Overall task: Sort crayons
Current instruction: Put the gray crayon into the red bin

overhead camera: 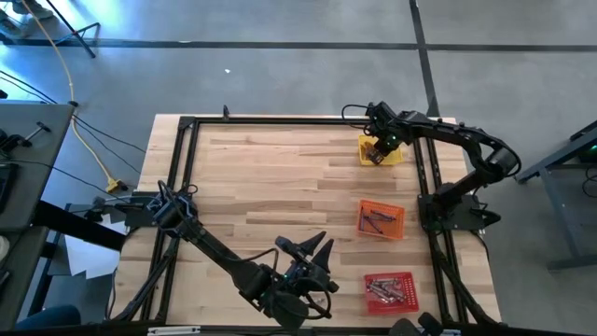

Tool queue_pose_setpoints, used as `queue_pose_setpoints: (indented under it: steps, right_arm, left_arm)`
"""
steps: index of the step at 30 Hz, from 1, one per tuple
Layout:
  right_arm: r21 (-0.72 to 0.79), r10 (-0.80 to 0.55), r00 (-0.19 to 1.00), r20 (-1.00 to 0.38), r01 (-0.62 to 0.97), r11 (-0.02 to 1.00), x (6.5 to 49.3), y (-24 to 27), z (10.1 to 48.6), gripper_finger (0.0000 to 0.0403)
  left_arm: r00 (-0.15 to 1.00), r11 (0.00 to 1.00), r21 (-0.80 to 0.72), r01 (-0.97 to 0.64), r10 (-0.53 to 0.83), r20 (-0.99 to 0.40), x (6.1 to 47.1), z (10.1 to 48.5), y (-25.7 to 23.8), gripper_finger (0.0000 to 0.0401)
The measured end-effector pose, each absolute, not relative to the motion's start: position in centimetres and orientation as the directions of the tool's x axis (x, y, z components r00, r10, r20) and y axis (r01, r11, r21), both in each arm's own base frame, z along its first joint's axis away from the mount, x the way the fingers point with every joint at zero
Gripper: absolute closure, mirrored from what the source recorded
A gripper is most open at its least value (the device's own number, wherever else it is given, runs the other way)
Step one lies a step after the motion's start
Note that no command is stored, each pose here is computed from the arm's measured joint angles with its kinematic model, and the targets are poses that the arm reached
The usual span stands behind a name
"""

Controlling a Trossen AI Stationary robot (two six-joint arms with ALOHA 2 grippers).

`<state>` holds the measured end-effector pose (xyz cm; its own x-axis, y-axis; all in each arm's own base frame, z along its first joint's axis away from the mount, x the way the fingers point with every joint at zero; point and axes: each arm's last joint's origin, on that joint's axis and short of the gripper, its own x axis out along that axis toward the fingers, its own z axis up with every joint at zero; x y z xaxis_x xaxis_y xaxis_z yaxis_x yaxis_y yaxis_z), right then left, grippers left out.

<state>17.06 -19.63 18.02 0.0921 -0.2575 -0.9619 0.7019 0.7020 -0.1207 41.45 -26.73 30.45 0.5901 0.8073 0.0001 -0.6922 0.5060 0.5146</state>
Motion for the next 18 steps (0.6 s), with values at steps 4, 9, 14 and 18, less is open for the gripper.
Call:
queue_pose_setpoints:
  steps: [4,9,14,18]
  right_arm:
    - [-0.121,-0.258,0.092,-0.962,0.702,0.702,17.1,-19.6,18.0,0.03]
    - [-0.152,-0.271,0.063,-0.96,0.695,0.702,17.1,-19.8,18.7,0.029]
    - [-0.122,-0.236,0.072,-0.969,0.693,0.71,17.6,-19.9,20.5,0.0289]
    - [-0.024,-0.152,0.144,-0.978,0.644,0.765,18.8,-18.8,21.4,0.0289]
  left_arm:
    - [0.59,0.51,0.502,-0.698,0.807,0.0,41.4,30.4,-26.7,0.0286]
    - [0.59,0.517,0.484,-0.706,0.807,0.0,41.4,30.4,-26.7,0.0286]
    - [0.597,0.533,0.448,-0.717,0.802,0.0,41.2,30.4,-27.0,0.0286]
    - [0.609,0.557,0.404,-0.725,0.793,0.0,40.9,30.4,-27.6,0.0286]
